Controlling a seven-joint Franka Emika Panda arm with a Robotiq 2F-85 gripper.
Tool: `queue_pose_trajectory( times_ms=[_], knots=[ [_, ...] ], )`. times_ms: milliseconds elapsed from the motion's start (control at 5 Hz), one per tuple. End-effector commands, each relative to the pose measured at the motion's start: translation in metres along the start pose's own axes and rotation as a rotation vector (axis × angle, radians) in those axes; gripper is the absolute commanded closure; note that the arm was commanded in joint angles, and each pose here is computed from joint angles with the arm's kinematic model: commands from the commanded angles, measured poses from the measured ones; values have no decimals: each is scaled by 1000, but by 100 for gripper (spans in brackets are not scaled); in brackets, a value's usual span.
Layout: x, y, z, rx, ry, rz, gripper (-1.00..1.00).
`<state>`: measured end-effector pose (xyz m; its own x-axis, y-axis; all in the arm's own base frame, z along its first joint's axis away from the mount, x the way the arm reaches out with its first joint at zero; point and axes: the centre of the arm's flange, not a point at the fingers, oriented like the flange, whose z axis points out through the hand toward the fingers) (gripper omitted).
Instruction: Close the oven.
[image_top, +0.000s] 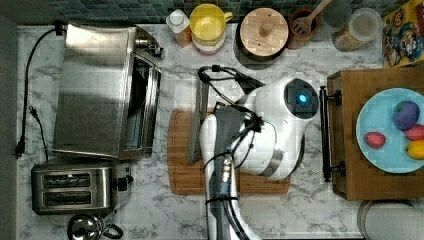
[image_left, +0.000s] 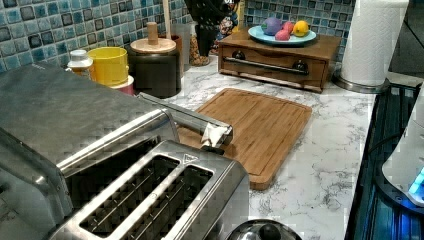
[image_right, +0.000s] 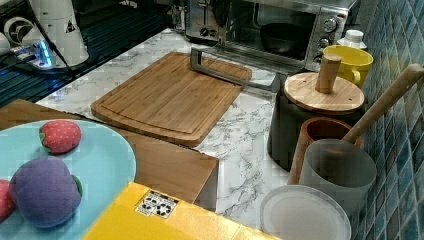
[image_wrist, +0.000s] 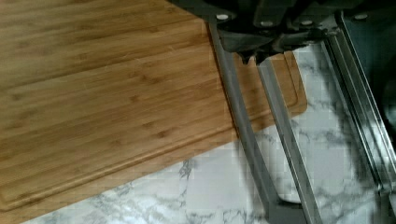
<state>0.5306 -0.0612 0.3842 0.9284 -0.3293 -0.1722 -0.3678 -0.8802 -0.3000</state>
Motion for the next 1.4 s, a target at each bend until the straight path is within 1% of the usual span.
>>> queue_pose_trajectory(
  times_ms=[200,400,600,800,1000,1200,1400],
  knots=[
    [-14,62,32,288,100,-90,100],
    [-2,52,58,292,133,-195,100],
    [9,54,75,330,137,-261,100],
    [16,47,94,330,107,-316,100],
    [24,45,114,338,68,-294,100],
    [22,42,117,362,97,-291,100],
    [10,42,95,398,208,-258,100]
  ],
)
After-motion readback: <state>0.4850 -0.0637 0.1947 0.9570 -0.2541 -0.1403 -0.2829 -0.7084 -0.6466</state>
